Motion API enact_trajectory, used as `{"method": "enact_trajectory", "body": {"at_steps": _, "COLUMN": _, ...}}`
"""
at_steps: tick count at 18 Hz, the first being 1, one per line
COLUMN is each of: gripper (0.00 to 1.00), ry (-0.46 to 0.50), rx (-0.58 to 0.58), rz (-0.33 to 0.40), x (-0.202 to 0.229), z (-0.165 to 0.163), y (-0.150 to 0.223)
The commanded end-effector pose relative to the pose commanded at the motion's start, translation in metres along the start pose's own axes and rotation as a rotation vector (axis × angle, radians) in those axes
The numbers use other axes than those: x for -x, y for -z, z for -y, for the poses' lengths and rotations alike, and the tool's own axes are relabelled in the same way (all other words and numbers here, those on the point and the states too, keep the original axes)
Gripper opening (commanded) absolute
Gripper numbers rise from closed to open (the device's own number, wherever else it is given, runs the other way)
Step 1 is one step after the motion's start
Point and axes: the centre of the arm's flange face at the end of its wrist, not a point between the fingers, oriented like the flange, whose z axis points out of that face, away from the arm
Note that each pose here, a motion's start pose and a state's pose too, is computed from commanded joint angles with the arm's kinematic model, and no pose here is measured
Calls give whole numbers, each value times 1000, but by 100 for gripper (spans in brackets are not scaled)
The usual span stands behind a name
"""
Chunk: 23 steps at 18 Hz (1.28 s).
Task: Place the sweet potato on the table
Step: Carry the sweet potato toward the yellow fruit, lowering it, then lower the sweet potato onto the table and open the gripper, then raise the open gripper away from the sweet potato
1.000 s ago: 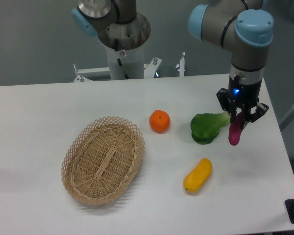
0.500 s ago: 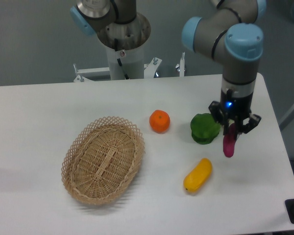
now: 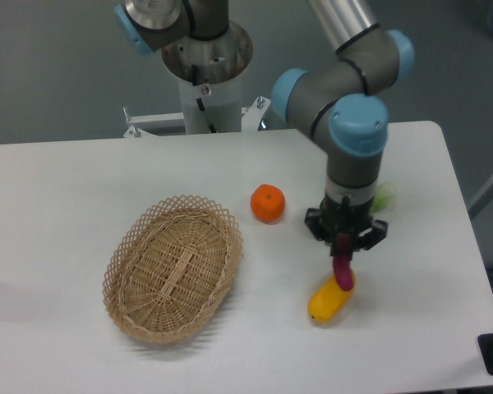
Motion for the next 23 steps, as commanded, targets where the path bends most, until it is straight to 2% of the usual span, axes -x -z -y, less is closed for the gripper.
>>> {"method": "enact_trajectory", "body": {"at_steps": 8, "gripper": 23, "ry": -76, "rx": 76, "rz": -12, "x": -55, "z": -1, "y": -40}}
{"method": "enact_trajectory", "body": {"at_steps": 13, "gripper": 35, "ry": -102, "rx": 76, "rz": -15, "x": -69, "z": 5, "y": -49}}
{"method": "enact_trajectory", "body": {"at_steps": 14, "gripper": 42, "ry": -102, "rx": 74, "rz": -13, "x": -69, "z": 6, "y": -48}}
{"method": "enact_trajectory", "body": {"at_steps": 15, "gripper": 62, "ry": -104, "rx": 71, "rz": -11, "x": -68, "z": 7, "y": -47}}
{"method": "enact_trajectory", "body": {"at_steps": 16, "gripper": 95, "ry": -104, "rx": 68, "rz": 0, "x": -66, "z": 8, "y": -43}}
{"method": "enact_trajectory", "body": {"at_steps": 17, "gripper": 100, "ry": -103, "rx": 71, "rz": 16, "x": -64, "z": 9, "y": -40}}
{"method": "enact_trajectory", "body": {"at_steps": 23, "gripper": 100, "ry": -73, "rx": 26, "rz": 136, "x": -37, "z": 36, "y": 4}}
